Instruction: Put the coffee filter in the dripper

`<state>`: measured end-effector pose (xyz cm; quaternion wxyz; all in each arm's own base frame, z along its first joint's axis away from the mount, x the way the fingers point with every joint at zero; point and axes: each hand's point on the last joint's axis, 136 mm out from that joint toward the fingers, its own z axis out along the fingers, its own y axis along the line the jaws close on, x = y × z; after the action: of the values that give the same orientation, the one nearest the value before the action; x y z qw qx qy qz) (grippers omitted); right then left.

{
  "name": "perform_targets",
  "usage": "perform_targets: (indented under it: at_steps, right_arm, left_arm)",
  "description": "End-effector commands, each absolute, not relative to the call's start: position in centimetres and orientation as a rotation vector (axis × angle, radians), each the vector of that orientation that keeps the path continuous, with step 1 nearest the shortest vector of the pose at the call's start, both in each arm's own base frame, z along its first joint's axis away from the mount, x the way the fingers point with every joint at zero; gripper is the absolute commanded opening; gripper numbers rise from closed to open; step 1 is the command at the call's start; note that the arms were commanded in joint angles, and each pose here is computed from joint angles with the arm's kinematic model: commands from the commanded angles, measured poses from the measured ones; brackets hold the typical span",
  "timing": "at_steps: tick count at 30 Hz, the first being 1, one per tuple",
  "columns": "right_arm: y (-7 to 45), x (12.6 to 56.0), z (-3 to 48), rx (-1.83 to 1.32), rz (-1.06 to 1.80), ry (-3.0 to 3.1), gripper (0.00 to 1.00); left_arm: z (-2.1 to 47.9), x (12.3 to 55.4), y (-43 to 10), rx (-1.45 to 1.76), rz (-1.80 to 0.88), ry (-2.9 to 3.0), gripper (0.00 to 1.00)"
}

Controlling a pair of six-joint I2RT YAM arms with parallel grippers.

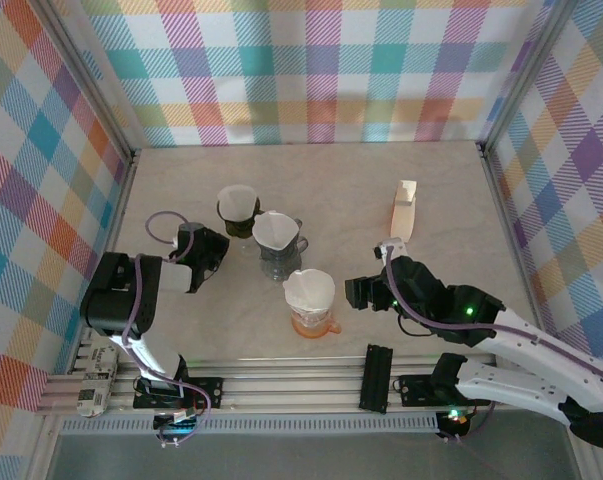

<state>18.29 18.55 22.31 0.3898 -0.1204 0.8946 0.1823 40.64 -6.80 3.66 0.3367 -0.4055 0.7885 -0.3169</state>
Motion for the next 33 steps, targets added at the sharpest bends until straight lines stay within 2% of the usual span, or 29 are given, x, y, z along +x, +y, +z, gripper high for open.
perform_targets:
  at_steps: [1,11,21,33]
  right_arm:
    - [18.2,18.7,23.6,-0.262,0.457,2.260,0.89]
    - [18.0,18.6,23.0,-0.245,0.439,2.292,0.90]
    - [18.0,18.5,22.9,-0.224,0.450,2.304,0.90]
    - [17.9,18.7,23.1,-0.191,0.458,2.293,0.90]
  left_arm:
    - [5.1,42.4,-8.3,-0.984,-0.899,2.020,0.00]
    - [5.3,44.3,-12.2,-0.895,-0.955,2.054,0.00]
    - [5.0,45.6,-13.4,-0.875,-0.970,2.075,0.00]
    - [7.0,43.1,-8.7,-0.912,-0.746,2.066,0.00]
